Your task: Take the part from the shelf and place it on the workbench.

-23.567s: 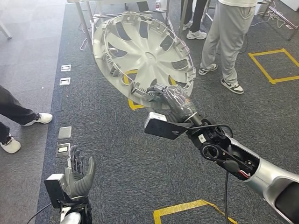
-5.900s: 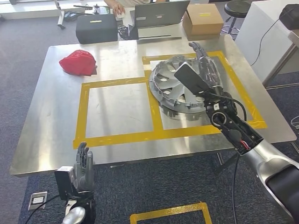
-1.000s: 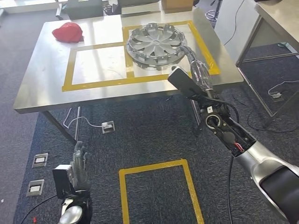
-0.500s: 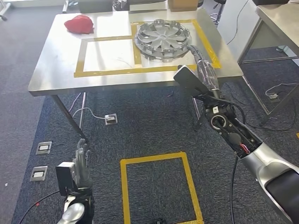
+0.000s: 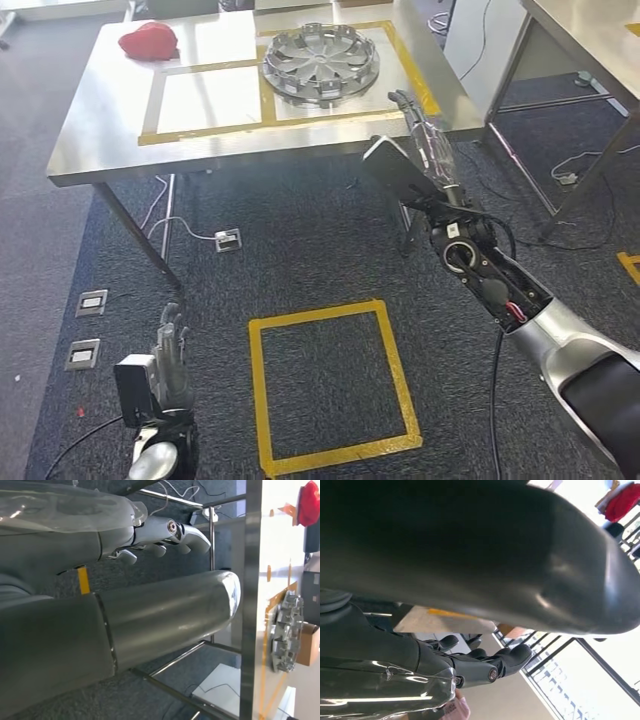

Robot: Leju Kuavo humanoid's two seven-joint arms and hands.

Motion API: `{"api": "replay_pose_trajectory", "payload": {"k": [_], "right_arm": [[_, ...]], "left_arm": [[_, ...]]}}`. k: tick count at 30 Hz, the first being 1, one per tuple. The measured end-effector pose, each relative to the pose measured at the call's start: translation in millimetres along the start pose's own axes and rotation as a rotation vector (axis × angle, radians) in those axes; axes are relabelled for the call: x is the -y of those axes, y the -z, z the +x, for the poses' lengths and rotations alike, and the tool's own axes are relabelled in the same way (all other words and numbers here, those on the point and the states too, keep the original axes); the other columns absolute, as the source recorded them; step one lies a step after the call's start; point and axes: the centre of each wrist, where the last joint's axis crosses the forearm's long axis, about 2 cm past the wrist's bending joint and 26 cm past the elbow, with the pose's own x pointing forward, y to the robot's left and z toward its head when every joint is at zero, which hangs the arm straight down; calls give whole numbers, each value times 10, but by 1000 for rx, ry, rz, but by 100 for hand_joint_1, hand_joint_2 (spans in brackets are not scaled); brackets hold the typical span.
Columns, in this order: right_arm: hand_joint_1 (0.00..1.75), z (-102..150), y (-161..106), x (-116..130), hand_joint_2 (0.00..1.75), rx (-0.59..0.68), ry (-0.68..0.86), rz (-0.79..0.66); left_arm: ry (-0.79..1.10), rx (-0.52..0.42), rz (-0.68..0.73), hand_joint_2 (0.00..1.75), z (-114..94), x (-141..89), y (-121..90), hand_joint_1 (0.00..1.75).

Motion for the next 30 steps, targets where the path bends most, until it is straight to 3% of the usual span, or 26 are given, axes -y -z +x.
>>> {"api": "replay_pose_trajectory", "payload": {"k": [30], "right_arm": [[0,-2,17,1,0,8,-4,-1]], "left_arm": [[-12,5,2,0,-12,30,-15,0]]}}
